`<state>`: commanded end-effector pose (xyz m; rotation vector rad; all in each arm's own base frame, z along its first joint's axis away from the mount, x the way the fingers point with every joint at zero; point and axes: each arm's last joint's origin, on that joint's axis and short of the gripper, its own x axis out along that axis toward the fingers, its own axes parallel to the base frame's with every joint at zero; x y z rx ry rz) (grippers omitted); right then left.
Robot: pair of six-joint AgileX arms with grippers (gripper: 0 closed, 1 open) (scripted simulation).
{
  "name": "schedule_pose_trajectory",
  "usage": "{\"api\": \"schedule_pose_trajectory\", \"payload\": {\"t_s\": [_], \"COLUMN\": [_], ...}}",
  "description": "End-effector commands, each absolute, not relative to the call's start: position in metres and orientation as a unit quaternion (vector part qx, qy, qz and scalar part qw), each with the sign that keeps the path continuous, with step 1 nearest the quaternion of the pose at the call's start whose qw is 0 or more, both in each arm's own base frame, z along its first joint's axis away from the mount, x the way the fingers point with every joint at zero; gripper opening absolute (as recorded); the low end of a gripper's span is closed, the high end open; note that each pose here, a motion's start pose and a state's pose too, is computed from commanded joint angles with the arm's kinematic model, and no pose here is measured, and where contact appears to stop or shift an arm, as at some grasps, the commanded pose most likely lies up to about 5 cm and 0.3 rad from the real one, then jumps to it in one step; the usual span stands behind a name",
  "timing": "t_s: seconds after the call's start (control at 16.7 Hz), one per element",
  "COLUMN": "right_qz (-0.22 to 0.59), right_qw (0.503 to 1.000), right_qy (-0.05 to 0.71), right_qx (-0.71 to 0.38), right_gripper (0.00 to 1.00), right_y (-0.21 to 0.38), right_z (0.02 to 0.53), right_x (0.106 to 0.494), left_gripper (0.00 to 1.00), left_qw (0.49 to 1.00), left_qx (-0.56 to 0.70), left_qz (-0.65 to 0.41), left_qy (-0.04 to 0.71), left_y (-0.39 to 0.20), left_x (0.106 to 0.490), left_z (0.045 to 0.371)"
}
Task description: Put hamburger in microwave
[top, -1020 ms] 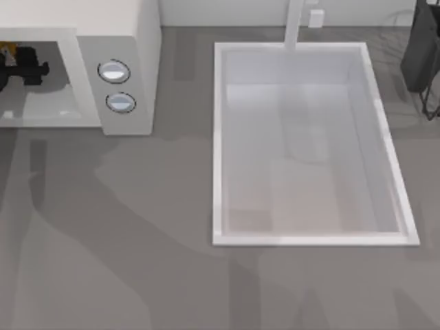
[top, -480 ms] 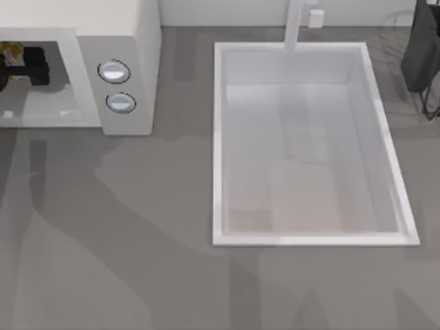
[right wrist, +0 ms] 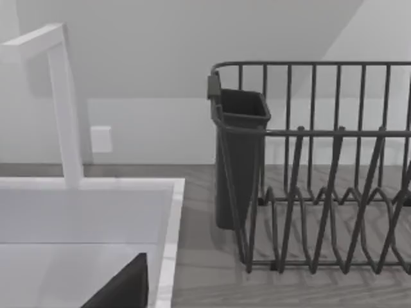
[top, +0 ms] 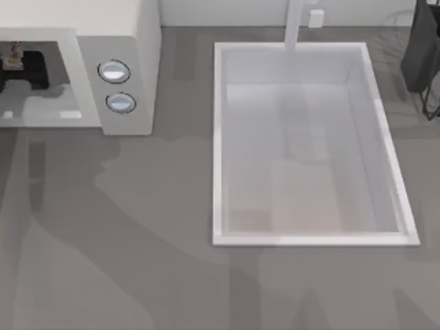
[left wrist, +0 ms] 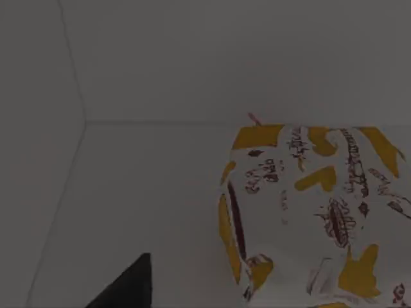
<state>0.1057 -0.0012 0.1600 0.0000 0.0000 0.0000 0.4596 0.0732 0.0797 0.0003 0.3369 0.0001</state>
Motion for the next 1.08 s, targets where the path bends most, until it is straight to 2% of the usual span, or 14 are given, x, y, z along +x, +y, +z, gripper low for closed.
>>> {"api": "schedule_pose_trajectory", "payload": {"t_s": [0.18,0.48,0.66,0.84,1.08], "right_qz": [0.0,0.0,0.0,0.0,0.0], "right_qw": [1.0,1.0,1.0,1.0,1.0], "right_qy": [0.0,0.0,0.0,0.0,0.0], "right_qx": [0.0,0.0,0.0,0.0,0.0], "right_gripper": [1.0,1.0,1.0,1.0,1.0], "right_y": [-0.001,-0.001,-0.001,-0.001,-0.001], "right_z": [0.16,0.16,0.16,0.16,0.16], "right_x": [0.106,0.106,0.106,0.106,0.106], "left_gripper": [1.0,1.0,1.0,1.0,1.0], "left_qw": [0.986,0.982,0.983,0.985,0.984], "left_qx": [0.001,-0.004,-0.004,-0.002,-0.002], "left_qz": [0.0,0.001,0.002,0.003,0.001], "left_qy": [0.168,0.187,0.184,0.175,0.177], "left_y": [0.078,0.078,0.076,0.075,0.074], "left_x": [0.426,0.335,0.293,0.274,0.273], "left_z": [0.08,0.072,0.073,0.076,0.075]}}
